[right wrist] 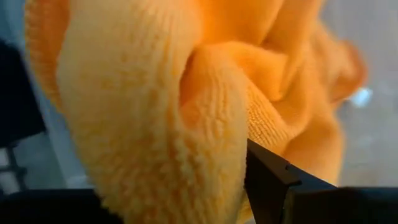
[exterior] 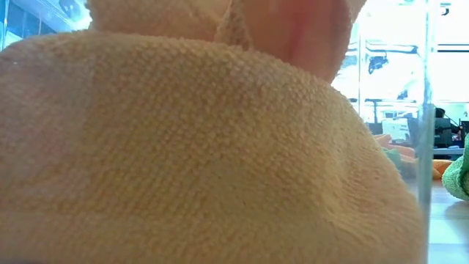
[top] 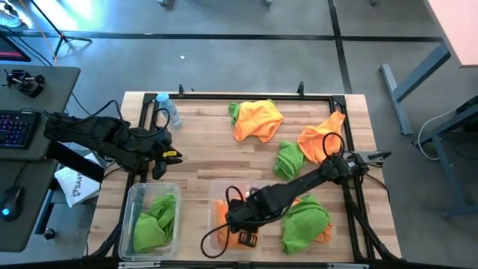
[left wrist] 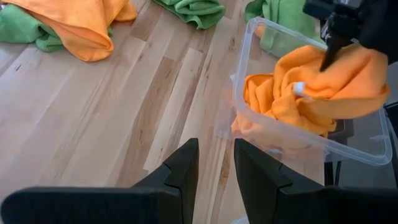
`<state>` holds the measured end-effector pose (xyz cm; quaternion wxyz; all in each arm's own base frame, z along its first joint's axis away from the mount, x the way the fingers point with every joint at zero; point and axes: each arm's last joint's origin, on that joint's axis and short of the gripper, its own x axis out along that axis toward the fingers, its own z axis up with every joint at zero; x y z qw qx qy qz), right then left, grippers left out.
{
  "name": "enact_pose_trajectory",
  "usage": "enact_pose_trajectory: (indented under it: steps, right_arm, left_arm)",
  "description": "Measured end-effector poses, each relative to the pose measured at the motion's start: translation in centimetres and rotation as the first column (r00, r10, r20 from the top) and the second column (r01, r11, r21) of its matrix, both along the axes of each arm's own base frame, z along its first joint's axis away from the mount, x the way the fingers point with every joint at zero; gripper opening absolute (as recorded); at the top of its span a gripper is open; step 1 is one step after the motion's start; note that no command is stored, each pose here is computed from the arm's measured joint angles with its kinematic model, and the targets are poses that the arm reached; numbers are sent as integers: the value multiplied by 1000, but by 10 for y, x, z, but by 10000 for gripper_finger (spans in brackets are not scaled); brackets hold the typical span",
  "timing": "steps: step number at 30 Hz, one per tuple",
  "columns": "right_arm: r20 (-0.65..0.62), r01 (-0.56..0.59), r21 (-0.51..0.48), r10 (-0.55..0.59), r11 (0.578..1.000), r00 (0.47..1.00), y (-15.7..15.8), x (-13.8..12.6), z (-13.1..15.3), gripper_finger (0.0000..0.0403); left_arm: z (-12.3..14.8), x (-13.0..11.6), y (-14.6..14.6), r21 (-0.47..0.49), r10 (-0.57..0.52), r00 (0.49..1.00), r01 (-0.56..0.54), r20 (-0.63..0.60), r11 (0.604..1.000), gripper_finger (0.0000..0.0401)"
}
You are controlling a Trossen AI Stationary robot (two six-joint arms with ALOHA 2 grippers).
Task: Sort microfiber towel by color & place in baskets
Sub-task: Put the orange towel into the right transparent bin
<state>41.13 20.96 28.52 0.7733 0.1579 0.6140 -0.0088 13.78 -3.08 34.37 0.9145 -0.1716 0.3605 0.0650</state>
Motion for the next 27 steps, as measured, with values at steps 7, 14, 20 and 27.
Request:
enact_pose_trajectory:
  steps: [7,14,20,27]
  right_arm:
    - [55,-86,22,85,996,995,10,0,2,110]
    - [79,-33,-17,34,999,996,8,3,2,110]
    - [58,-25,-19,26,1000,998,-1,4,2,110]
    - [104,-20,2,19,1000,994,-8,-5,27,110]
  left_arm:
    - [0,0,0,0,0,1000,0,0,1000,90]
    - [0,0,0,0,0,1000,0,0,1000,90]
    - [0,0,0,0,0,1000,0,0,1000,90]
    - [0,0,0,5,-5,1000,5,0,1000,90]
